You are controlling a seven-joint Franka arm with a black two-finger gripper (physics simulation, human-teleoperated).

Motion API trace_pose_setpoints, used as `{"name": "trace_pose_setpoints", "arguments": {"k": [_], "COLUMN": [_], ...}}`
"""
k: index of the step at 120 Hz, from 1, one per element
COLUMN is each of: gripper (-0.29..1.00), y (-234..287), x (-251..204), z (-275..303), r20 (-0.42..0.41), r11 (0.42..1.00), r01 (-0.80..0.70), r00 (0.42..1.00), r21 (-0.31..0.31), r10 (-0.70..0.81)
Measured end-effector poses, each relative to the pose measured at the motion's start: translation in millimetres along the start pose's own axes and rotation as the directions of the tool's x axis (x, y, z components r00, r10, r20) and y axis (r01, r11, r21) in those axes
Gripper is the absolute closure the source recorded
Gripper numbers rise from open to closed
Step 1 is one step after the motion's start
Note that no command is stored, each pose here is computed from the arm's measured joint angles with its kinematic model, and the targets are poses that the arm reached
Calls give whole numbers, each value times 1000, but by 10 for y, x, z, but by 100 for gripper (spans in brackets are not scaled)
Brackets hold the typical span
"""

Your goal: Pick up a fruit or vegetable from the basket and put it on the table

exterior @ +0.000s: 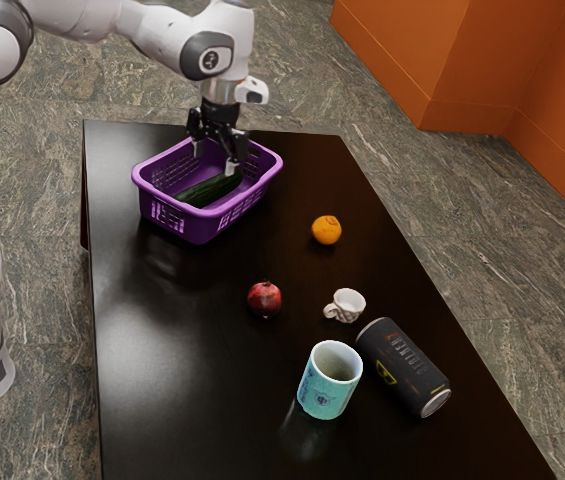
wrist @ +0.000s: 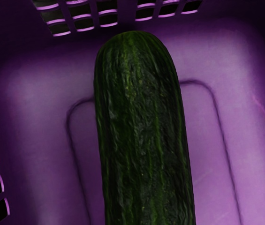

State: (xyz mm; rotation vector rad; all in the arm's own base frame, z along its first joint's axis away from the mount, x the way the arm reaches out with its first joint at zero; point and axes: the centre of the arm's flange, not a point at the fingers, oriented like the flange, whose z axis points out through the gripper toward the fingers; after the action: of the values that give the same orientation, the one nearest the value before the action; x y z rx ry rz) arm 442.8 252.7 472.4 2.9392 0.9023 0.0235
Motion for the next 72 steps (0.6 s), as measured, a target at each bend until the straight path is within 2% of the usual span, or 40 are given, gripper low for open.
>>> {"name": "trace_pose_setpoints", "arguments": {"k": [72], "gripper": [0], "y": [206], "x": [81], "z": [191], "r20": [-5], "r11": [999], "r01": [-36], "r00": [999], "r21": [16], "r10": [36]}}
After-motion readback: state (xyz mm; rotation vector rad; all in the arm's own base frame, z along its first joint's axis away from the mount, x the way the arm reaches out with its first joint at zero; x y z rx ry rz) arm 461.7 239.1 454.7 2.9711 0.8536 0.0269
